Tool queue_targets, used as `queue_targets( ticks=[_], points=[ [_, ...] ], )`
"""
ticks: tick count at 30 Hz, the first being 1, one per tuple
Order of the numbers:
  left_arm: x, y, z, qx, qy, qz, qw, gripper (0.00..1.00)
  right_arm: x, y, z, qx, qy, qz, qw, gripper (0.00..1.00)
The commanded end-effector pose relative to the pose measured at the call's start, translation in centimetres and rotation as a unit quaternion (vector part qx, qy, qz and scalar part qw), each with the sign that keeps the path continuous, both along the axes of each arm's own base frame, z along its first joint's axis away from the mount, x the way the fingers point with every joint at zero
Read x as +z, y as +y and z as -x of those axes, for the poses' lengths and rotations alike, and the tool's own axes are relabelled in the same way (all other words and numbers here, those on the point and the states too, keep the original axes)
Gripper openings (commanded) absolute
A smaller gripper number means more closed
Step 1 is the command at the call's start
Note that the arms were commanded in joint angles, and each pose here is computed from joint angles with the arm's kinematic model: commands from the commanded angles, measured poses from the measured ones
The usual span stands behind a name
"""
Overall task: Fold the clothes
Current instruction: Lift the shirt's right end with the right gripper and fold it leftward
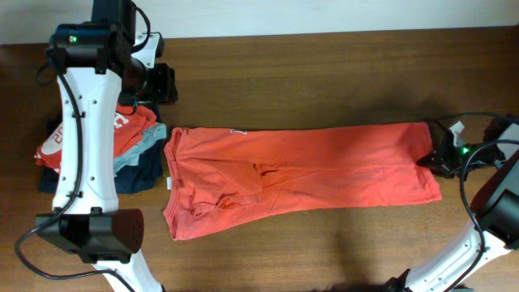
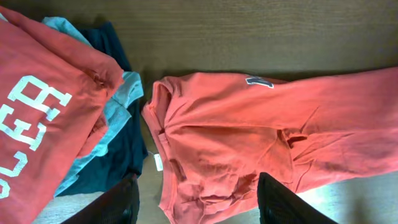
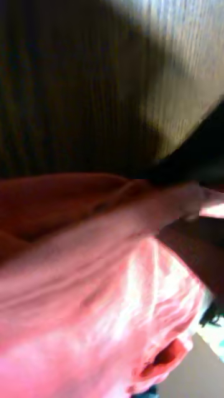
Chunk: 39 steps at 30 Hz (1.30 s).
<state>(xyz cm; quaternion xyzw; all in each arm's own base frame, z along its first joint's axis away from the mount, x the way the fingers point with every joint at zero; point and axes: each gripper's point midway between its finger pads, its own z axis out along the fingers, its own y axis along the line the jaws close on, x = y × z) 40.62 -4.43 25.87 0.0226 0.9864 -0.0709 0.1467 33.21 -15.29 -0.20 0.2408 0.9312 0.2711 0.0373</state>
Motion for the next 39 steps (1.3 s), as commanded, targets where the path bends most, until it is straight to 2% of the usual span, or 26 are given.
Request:
queue_targets(
  ticks=[1,9,17,23,26,30,33,34,39],
  points=[
    [1.0,0.1,0.3,0.002,-0.011,0.006,1.0,0.61,-3.0,-0.1,2.3,-0.002,0.082,0.013,0.997,0.04],
    [0.9,0.1,0.6,0.002,-0.005,0.006,1.0,0.6,2.8,-4.5,-1.3,-0.065,0.045,0.071,0.994,0.04],
    [1.1,0.2,0.7,0.003,-0.004,0.006,1.0,0.59,12.8,-10.5,-1.3,-0.088,0.062,0.218,0.97,0.04],
    [4.6,1.5,0.3,0.02,-0.058,0.007,0.998,0.6,20.4,-10.3,-1.7,-0.094,0.021,0.252,0.963,0.04],
    [7.6,2.5,0.2,0.031,-0.106,0.008,0.994,0.6,24.0,-8.2,-2.1,-0.082,-0.013,0.26,0.962,0.04],
    [11.2,3.1,0.3,0.038,-0.166,0.008,0.985,0.61,26.3,-3.9,-3.6,-0.035,-0.048,0.268,0.961,0.04],
    [13.2,3.1,0.7,0.038,-0.199,0.008,0.979,0.61,26.0,0.8,-5.2,0.026,-0.054,0.263,0.963,0.04],
    [14.1,3.1,1.1,0.038,-0.212,0.008,0.976,0.61,25.2,4.1,-6.0,0.069,-0.052,0.257,0.963,0.04],
    [15.0,3.0,2.0,0.029,-0.224,0.003,0.974,0.62,22.8,11.6,-6.5,0.172,-0.029,0.262,0.949,0.04]
  ],
)
